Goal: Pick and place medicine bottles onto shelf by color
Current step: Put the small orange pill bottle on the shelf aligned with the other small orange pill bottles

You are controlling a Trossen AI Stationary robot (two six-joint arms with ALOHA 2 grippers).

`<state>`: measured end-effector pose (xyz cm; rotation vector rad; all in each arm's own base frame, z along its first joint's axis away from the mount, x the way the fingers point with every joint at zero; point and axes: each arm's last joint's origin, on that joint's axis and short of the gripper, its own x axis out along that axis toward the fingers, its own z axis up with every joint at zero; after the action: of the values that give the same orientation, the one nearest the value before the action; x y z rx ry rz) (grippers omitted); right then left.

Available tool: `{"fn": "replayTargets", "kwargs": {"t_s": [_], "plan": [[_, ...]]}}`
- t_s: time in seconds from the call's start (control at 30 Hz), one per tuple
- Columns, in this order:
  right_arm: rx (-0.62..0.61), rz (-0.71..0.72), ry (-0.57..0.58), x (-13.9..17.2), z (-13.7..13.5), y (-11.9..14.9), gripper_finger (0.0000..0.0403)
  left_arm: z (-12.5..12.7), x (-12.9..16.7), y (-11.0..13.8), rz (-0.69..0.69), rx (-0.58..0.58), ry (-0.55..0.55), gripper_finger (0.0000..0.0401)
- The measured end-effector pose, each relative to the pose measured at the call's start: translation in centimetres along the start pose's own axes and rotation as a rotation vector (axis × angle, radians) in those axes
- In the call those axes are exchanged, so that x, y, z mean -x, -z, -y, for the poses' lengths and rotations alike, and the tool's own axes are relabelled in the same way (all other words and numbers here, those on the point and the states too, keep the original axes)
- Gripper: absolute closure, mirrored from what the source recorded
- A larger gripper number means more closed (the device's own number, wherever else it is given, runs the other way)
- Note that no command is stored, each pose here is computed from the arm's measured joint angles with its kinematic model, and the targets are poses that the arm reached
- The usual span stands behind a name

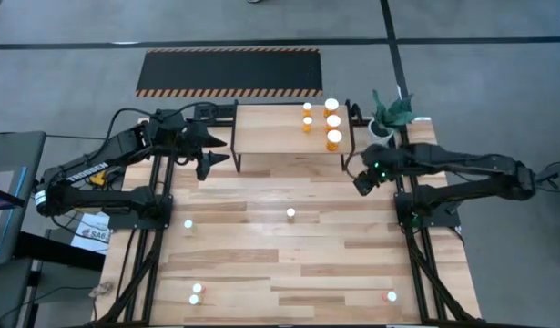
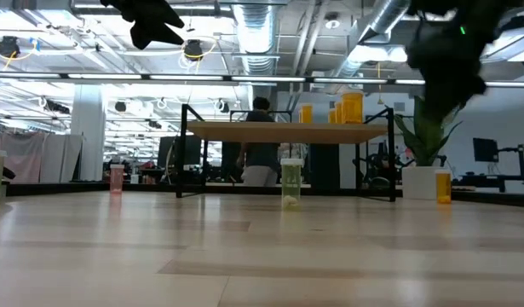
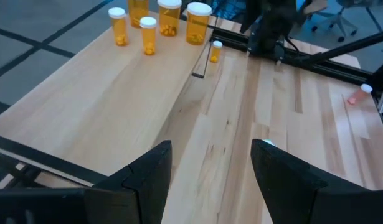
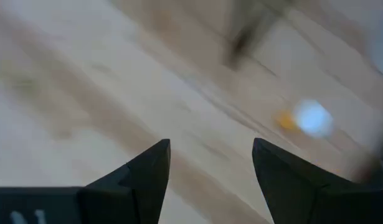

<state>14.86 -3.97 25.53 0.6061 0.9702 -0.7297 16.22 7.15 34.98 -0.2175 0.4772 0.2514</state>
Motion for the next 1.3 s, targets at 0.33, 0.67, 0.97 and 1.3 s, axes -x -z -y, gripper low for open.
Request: {"fn": "replayTargets", "kwargs": {"t_s": [0.33, 0.67, 0.97, 1.3], "plan": [[-0.176, 0.1, 0.347, -3.3, 2.4, 0.8, 0.0154, -0.2, 0.0, -0.1, 0.015, 0.127, -0.053, 0.0195], [-0.271, 0.032, 0.384, -5.5, 4.0, -1.2, 0.0151, -0.2, 0.0, -0.1, 0.017, 0.174, -0.058, 0.0195], [-0.225, -0.016, 0.367, -7.1, 4.0, -1.1, 0.0151, -0.2, 0.0, -0.1, 0.016, 0.177, -0.064, 0.0195], [-0.231, -0.057, 0.357, -8.9, 4.8, 1.1, 0.0152, -0.2, 0.0, -0.1, 0.016, 0.177, -0.066, 0.0195]]}}
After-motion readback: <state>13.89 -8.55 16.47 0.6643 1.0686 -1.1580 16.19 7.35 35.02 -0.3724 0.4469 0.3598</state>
